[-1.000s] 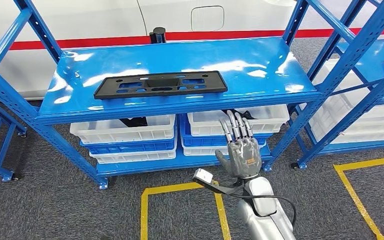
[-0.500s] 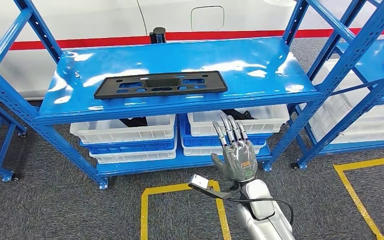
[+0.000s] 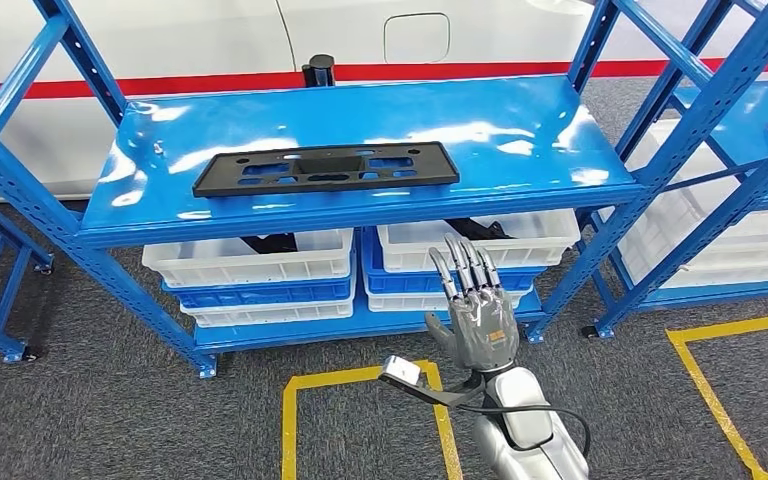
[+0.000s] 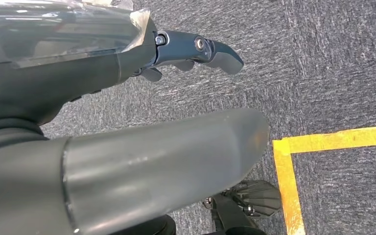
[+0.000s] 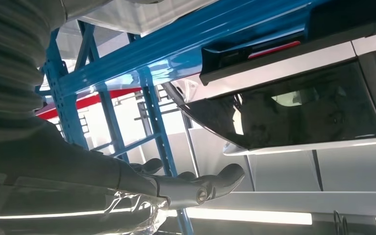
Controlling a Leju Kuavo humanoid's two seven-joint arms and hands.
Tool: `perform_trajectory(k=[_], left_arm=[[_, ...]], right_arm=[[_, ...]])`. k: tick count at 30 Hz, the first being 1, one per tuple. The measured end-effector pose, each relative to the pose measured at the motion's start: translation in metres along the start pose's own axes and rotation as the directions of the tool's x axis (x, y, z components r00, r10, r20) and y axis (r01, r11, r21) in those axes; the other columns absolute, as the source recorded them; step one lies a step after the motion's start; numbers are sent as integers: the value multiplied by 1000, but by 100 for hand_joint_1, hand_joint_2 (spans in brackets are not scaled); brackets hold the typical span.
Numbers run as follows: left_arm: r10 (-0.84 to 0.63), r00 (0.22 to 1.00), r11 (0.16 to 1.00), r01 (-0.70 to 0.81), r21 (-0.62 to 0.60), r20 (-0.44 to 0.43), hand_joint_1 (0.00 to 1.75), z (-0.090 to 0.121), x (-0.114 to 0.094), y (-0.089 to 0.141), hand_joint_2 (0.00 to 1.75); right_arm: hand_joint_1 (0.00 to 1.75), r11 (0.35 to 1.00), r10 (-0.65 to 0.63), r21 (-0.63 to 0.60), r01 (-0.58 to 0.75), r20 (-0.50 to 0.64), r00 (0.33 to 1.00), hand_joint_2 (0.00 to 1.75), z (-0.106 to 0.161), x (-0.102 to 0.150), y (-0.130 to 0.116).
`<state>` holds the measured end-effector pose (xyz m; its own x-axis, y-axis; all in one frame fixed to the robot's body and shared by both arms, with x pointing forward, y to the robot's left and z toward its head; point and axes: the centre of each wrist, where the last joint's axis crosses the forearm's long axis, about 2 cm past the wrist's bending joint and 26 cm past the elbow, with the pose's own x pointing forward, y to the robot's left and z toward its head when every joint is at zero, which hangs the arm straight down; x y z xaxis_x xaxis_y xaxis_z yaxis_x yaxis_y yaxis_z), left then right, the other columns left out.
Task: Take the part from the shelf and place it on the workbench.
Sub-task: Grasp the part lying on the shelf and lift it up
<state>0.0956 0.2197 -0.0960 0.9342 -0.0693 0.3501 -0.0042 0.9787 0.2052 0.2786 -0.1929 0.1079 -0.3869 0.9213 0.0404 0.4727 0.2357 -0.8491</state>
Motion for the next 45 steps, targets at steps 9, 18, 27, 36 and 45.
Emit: perform_trajectory(k=[9, 18, 27, 36, 45], left_arm=[[-13, 1000, 1000, 13, -10, 5, 0, 1, 1, -5, 0], [-25, 1000, 1000, 25, -12, 12, 0, 1, 6, -5, 0], [-27, 1000, 1000, 27, -8, 5, 0, 1, 5, -5, 0], [-17, 1000, 1000, 17, -12, 0, 0, 2, 4, -7, 0], [-12, 1000, 1000, 12, -14, -5, 0, 2, 2, -7, 0]], right_arm=[[0, 1000, 0, 7, 0, -19, 1000, 175, 11, 1, -2], [0, 1000, 0, 1, 0, -21, 1000, 175, 15, 2, -5], [0, 1000, -4, -1, 4, -16, 1000, 175, 14, 4, -5], [0, 1000, 12, -15, -12, 1, 1000, 175, 8, 4, -6], [0, 1000, 14, -15, -14, 6, 1000, 175, 6, 3, -6]])
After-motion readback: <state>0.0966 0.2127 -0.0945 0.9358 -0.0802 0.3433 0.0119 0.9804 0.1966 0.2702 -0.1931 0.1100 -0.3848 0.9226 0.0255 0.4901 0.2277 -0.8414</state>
